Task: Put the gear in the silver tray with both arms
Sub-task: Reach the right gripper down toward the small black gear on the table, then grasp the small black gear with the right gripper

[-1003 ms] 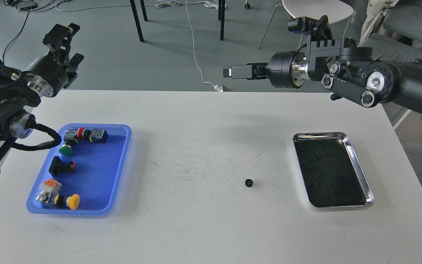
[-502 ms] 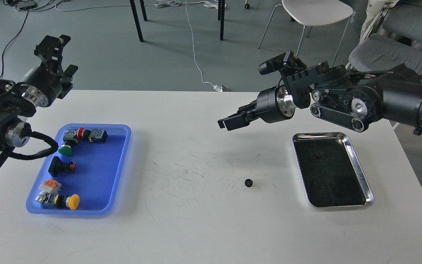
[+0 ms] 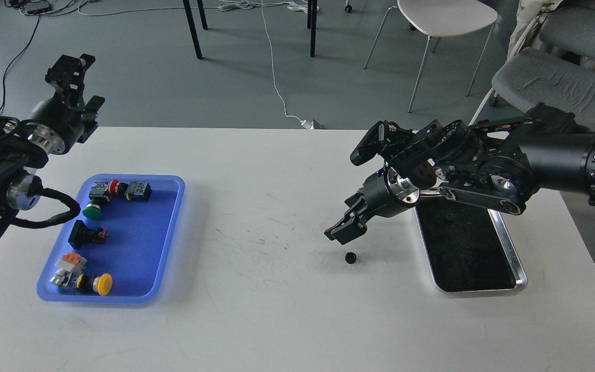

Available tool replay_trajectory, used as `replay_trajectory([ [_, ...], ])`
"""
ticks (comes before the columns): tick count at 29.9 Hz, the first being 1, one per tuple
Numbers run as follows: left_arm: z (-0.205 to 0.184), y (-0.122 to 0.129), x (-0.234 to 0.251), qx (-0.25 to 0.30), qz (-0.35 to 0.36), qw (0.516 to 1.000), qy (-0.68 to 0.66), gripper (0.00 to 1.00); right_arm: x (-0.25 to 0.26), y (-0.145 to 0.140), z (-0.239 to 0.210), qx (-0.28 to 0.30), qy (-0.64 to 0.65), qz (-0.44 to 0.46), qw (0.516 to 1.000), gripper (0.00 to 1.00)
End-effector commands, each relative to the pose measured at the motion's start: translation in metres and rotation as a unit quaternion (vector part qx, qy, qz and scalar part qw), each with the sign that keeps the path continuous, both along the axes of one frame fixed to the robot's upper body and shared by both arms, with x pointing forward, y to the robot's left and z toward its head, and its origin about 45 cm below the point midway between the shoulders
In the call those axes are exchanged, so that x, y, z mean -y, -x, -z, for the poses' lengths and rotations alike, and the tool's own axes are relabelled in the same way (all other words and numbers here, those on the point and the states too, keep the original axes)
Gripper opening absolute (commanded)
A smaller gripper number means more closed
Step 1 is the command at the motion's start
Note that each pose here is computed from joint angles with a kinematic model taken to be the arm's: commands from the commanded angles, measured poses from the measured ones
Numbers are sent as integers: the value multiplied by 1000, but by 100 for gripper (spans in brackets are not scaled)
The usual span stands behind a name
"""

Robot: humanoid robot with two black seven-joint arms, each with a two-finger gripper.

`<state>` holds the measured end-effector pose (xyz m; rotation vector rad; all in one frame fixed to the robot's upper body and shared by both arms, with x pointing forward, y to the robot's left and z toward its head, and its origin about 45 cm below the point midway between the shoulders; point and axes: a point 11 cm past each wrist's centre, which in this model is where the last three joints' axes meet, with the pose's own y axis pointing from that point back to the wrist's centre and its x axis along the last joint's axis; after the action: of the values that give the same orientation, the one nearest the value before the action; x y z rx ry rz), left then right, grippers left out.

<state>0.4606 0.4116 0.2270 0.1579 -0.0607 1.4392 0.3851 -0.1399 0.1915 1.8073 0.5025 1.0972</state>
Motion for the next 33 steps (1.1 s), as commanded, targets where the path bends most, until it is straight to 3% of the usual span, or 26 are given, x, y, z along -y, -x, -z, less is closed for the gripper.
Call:
replay_trajectory([
  [1, 1, 0, 0, -1, 0, 1000, 1, 99, 4, 5, 8, -1, 22, -16, 1000, 94],
  [25, 9, 5, -3, -8, -5, 1000, 2, 99, 2, 24, 33, -20, 63, -57, 996, 84],
  [33, 10, 5, -2, -9, -5, 1000, 3, 99, 9, 27, 40, -19, 88, -72, 993, 72],
])
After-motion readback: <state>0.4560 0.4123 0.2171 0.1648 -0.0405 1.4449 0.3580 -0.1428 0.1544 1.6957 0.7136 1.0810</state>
